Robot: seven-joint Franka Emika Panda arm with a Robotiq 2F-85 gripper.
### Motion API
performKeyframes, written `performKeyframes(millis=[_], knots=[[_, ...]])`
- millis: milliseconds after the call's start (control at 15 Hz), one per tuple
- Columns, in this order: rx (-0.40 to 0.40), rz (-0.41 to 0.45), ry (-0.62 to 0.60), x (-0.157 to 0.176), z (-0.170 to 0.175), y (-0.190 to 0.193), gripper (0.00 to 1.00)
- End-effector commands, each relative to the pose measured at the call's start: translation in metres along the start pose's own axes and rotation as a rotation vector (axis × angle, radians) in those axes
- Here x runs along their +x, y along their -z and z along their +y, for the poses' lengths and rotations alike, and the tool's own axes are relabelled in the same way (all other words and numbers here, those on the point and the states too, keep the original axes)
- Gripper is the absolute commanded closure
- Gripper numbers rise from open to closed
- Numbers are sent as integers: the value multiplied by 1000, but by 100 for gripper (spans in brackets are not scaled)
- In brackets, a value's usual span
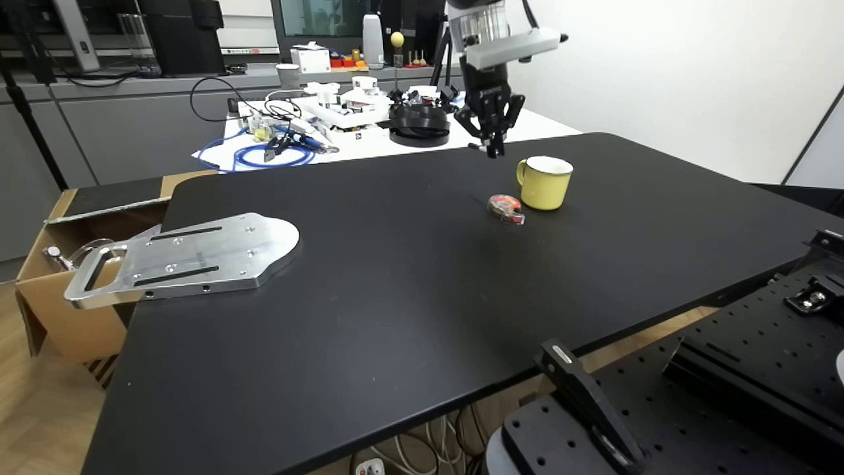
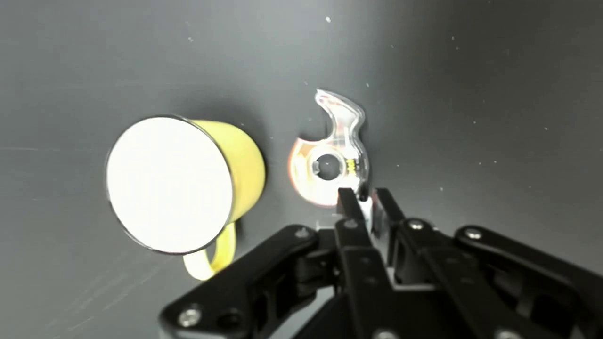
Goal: Put the marker inside the mug cup
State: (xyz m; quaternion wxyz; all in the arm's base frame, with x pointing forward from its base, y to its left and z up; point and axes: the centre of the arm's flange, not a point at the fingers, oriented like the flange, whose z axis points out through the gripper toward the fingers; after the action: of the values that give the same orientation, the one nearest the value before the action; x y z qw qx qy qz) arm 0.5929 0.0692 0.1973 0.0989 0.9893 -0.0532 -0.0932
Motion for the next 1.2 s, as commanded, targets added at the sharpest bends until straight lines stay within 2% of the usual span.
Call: performKeyframes(millis=[0,267,533,733,933,1133], knots=[[-1,-112,-154,8,39,53,97],[32,-303,-248,6,92,70,97],[97,-510,-326,5,142,55,97],[157,-631,-379,5,171,39,97],[247,-686,-430,10,187,20,97],[330,-695,-471,18,191,4,97]])
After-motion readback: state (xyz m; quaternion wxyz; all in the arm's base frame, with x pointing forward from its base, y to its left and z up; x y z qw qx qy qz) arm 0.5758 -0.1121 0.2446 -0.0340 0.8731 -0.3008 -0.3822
